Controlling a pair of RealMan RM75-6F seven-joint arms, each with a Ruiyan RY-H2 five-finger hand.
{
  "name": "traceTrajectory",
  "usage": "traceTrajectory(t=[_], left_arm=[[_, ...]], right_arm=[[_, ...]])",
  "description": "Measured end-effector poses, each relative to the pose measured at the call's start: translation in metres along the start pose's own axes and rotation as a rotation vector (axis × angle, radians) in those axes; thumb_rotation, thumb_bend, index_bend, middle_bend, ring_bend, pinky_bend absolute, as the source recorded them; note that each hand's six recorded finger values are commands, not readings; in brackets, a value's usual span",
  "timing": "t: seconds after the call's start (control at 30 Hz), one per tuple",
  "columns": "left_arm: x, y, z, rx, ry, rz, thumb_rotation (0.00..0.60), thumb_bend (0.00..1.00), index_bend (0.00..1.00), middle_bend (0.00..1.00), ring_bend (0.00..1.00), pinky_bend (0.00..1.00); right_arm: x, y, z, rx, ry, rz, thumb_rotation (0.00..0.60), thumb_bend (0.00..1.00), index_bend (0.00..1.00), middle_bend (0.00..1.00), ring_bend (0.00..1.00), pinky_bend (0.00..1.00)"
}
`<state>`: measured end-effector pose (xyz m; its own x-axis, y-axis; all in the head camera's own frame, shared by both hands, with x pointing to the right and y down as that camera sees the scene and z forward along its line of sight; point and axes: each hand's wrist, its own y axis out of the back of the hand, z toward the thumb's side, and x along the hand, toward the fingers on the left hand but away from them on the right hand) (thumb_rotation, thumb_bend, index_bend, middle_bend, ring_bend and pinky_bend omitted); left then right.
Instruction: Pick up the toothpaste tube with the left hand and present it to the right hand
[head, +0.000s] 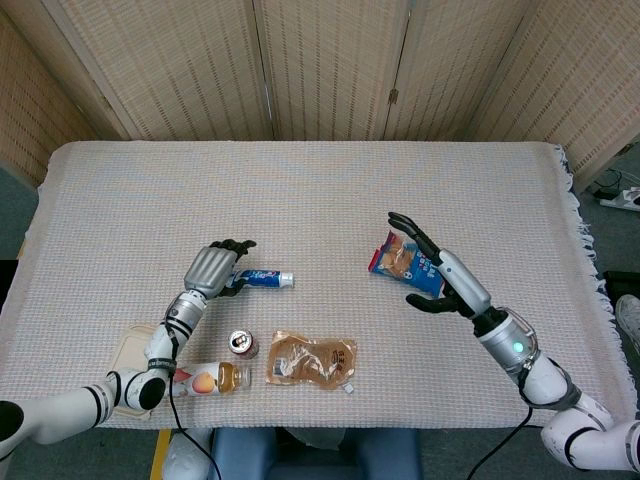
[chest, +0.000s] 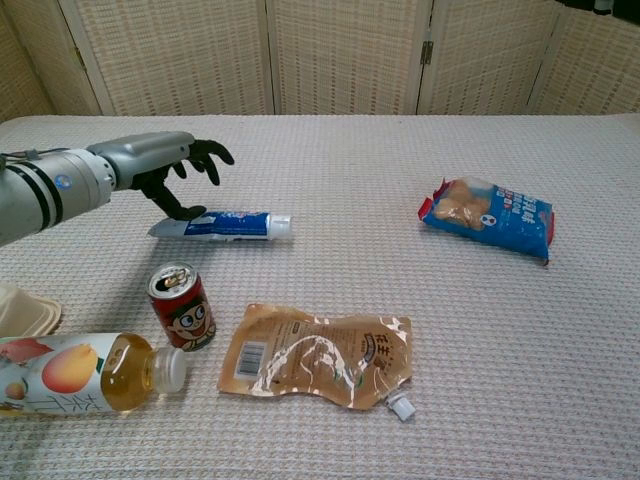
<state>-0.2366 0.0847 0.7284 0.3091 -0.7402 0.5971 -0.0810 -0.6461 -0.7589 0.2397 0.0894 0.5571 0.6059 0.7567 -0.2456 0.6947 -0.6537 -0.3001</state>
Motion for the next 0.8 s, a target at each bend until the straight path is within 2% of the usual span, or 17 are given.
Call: traceTrajectory(t=[0.1, 0.13, 0.23, 0.33, 0.47, 0.57, 0.67, 0.8], left_arm=[[-0.009, 0.010, -0.012, 0.002, 0.018, 0.022, 0.600, 0.43, 0.17, 0.27, 0.18, 0.21], [-0.012, 0.014, -0.015, 0.000, 0.023, 0.030, 0.600, 0.43, 0.17, 0.27, 0.18, 0.21], [-0.027, 0.027, -0.028, -0.013, 0.044, 0.067, 0.600, 0.43, 0.18, 0.27, 0.18, 0.21], [-0.046, 0.041, -0.044, -0.031, 0.072, 0.118, 0.600, 0.43, 0.20, 0.27, 0.18, 0.21], [-0.076, 0.058, -0.066, -0.056, 0.118, 0.199, 0.600, 0.43, 0.23, 0.27, 0.18, 0.20], [-0.103, 0.068, -0.083, -0.066, 0.158, 0.258, 0.600, 0.43, 0.23, 0.27, 0.19, 0.19], [-0.132, 0.074, -0.096, -0.066, 0.195, 0.306, 0.600, 0.43, 0.24, 0.27, 0.19, 0.19], [-0.174, 0.074, -0.109, -0.060, 0.246, 0.342, 0.600, 0.43, 0.24, 0.27, 0.19, 0.18]], right_arm=[[0.008, 0.007, -0.007, 0.109, -0.033, -0.011, 0.236, 0.13, 0.00, 0.00, 0.00, 0.00], [0.012, 0.009, -0.009, 0.147, -0.045, -0.016, 0.289, 0.13, 0.00, 0.00, 0.00, 0.00], [0.025, 0.018, -0.017, 0.281, -0.092, -0.034, 0.502, 0.13, 0.00, 0.00, 0.00, 0.00], [0.042, 0.028, -0.025, 0.418, -0.146, -0.057, 0.582, 0.13, 0.00, 0.00, 0.00, 0.00], [0.072, 0.043, -0.037, 0.600, -0.235, -0.090, 0.600, 0.13, 0.00, 0.00, 0.00, 0.00], [0.100, 0.051, -0.046, 0.677, -0.312, -0.116, 0.600, 0.13, 0.00, 0.00, 0.00, 0.00], [0.124, 0.058, -0.051, 0.692, -0.364, -0.148, 0.600, 0.13, 0.00, 0.00, 0.00, 0.00], [0.144, 0.065, -0.053, 0.705, -0.394, -0.188, 0.600, 0.13, 0.00, 0.00, 0.00, 0.00]])
